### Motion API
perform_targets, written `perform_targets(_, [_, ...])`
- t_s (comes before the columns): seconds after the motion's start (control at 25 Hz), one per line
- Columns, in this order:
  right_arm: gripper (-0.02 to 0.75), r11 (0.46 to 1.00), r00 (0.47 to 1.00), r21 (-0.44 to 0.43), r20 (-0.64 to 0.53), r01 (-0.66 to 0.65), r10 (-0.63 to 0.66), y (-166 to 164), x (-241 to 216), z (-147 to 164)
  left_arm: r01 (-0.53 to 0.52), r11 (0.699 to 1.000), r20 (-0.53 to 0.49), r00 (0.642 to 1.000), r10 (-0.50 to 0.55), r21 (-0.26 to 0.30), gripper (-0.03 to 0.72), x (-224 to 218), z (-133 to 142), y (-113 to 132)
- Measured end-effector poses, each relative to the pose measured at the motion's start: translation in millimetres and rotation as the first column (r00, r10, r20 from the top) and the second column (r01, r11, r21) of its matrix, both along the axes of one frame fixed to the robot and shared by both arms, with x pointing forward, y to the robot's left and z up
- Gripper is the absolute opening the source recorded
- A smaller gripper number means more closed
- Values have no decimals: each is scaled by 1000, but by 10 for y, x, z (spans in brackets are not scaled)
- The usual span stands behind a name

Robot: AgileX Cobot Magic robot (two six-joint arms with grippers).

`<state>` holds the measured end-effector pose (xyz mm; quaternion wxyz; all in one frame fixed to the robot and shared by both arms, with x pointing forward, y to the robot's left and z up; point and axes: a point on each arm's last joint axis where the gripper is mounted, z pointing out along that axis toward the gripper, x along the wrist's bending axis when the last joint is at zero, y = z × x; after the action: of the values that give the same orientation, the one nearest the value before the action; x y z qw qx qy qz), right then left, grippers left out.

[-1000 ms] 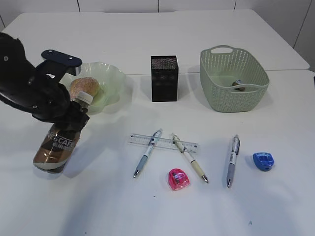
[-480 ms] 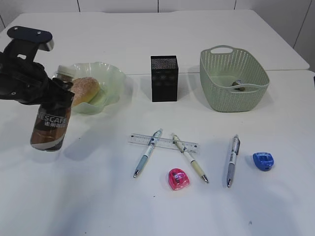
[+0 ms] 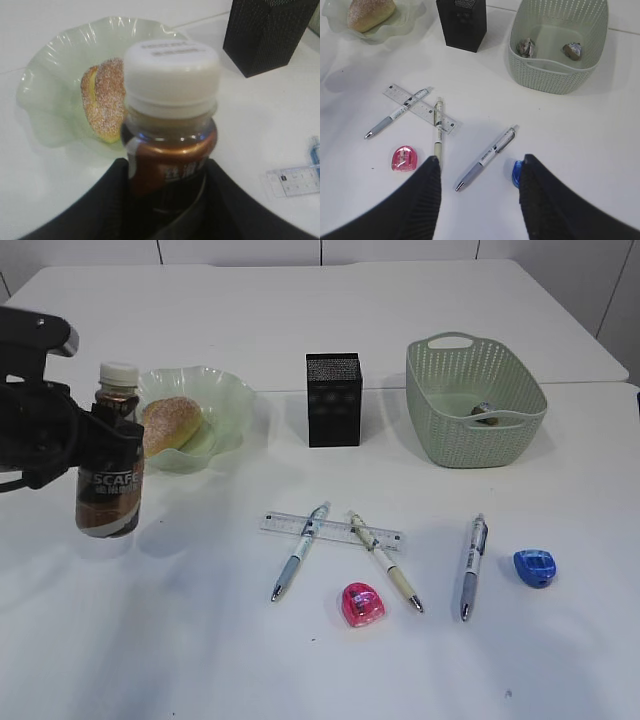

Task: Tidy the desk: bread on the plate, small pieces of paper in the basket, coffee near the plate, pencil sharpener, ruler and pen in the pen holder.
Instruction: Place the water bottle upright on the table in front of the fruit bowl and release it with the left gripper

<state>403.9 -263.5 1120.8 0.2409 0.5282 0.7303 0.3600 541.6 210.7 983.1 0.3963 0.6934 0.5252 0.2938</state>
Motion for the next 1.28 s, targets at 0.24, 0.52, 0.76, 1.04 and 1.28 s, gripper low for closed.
perform_targets(0.24, [406, 1000, 1000, 0, 1, 0, 0, 0, 0, 0, -14, 999, 134, 991, 20, -45, 298, -56, -28, 30])
perform_targets(0.52, [406, 1000, 1000, 2, 15, 4, -4, -2, 9, 10, -32, 995, 269, 961, 57, -94, 298, -116, -54, 76])
perform_targets(0.76, [406, 1000, 1000, 2, 15, 4, -4, -2, 10, 11, -65, 992, 250, 964, 90, -104, 298, -47, -242, 80])
perform_targets(1.04, [406, 1000, 1000, 2, 17, 5, -5, -2, 11, 12, -84, 991, 242, 964, 108, -105, 298, 2, -391, 81])
perform_targets(1.28, [406, 1000, 1000, 2, 17, 5, -5, -2, 11, 12, -144, 980, 243, 954, 174, -134, 298, 35, -466, 120])
